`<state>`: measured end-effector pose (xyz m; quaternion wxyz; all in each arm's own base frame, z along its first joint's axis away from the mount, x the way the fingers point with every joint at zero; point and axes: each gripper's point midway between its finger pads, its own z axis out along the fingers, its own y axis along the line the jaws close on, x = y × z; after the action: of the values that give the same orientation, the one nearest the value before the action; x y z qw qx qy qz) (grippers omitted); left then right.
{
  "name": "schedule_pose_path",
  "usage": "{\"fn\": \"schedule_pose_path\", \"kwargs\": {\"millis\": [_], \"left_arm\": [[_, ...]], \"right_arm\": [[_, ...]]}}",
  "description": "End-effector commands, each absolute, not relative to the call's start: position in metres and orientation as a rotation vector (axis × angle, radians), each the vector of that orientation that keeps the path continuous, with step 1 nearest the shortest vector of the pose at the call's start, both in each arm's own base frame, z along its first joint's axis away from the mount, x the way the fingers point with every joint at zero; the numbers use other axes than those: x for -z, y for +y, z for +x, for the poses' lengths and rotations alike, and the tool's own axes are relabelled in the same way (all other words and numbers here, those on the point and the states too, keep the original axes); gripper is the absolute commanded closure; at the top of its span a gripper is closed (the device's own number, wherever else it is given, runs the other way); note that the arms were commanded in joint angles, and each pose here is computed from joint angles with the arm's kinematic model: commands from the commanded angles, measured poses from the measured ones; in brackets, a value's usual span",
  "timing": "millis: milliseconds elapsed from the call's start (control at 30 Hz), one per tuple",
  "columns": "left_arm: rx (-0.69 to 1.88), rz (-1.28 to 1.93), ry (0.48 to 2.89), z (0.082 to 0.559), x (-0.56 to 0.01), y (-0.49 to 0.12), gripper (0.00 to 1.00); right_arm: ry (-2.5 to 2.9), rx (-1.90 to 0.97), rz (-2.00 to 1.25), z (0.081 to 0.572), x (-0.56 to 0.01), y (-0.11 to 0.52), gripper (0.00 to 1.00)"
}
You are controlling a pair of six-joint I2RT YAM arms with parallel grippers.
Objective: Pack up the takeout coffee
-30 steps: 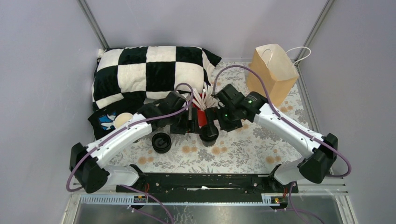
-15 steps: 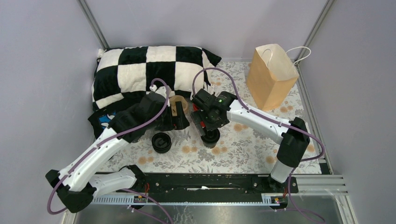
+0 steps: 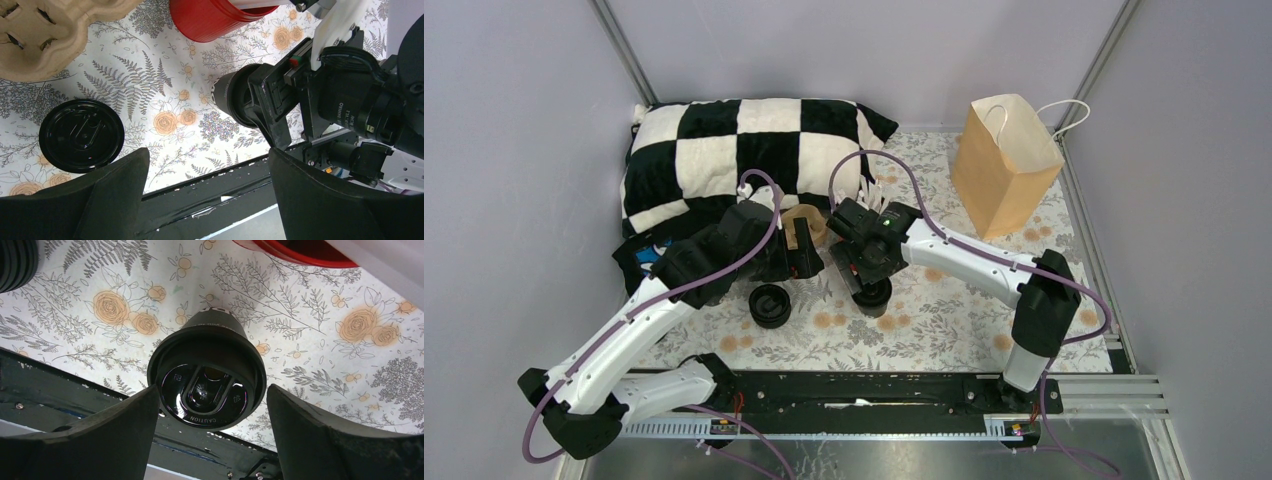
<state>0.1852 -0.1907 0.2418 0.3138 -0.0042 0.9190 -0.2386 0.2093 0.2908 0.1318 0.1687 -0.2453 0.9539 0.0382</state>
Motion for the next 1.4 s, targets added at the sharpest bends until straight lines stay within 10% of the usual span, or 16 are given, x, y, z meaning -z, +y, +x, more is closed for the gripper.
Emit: {"fn": "schedule_pose_path", "kwargs": {"millis": [0, 1367], "left_arm": [[0.627, -0.009, 2.372, 0.193, -0.254, -0.19, 0.08], [0.61, 0.018, 2.386, 0.196, -0.25, -0.188, 0.06]], "right_arm": [[2.708, -0.075, -0.729, 0.206, -0.124, 0.295, 0.15], [2.678, -0.006, -0.632, 0.21, -0.136, 0.283, 0.14]]}}
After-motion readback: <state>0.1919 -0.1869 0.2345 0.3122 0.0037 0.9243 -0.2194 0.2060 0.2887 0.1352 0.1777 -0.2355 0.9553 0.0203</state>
